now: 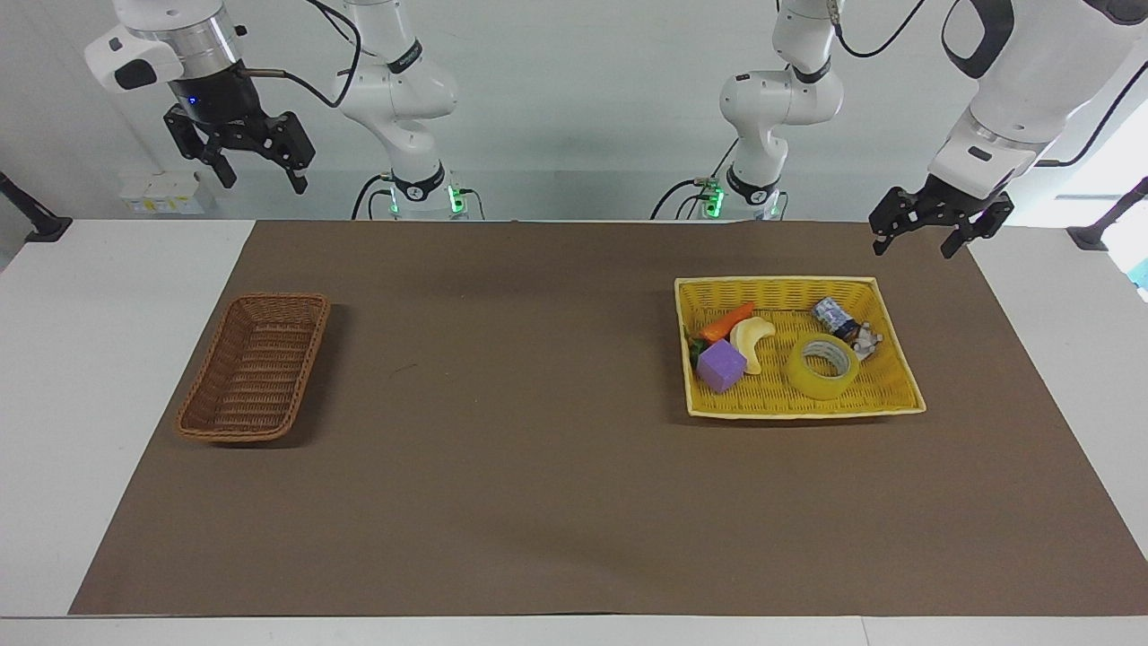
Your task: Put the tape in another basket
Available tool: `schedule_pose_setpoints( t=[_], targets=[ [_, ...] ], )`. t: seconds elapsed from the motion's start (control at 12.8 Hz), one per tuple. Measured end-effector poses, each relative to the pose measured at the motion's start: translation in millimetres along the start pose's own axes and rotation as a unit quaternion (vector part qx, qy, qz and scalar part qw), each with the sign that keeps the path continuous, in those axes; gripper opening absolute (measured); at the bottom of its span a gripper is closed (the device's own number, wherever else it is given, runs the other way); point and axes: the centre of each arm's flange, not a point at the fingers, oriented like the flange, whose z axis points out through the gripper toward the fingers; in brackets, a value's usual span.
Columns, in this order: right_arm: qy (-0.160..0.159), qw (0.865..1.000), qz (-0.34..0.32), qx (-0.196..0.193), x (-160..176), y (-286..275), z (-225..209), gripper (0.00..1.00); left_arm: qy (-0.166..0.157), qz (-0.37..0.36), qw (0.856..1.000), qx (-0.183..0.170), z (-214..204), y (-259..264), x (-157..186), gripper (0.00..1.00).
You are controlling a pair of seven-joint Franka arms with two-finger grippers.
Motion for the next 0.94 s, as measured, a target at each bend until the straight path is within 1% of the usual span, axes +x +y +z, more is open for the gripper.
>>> schedule_pose_setpoints(
  t=[0.94],
  targets=[
    [0.0,1.0,0.0,0.0,0.0,0.0,0.0,1.0,0.001,-0.004,1.0,0.0,0.2,-5.0,-0.1,1.0]
  ],
)
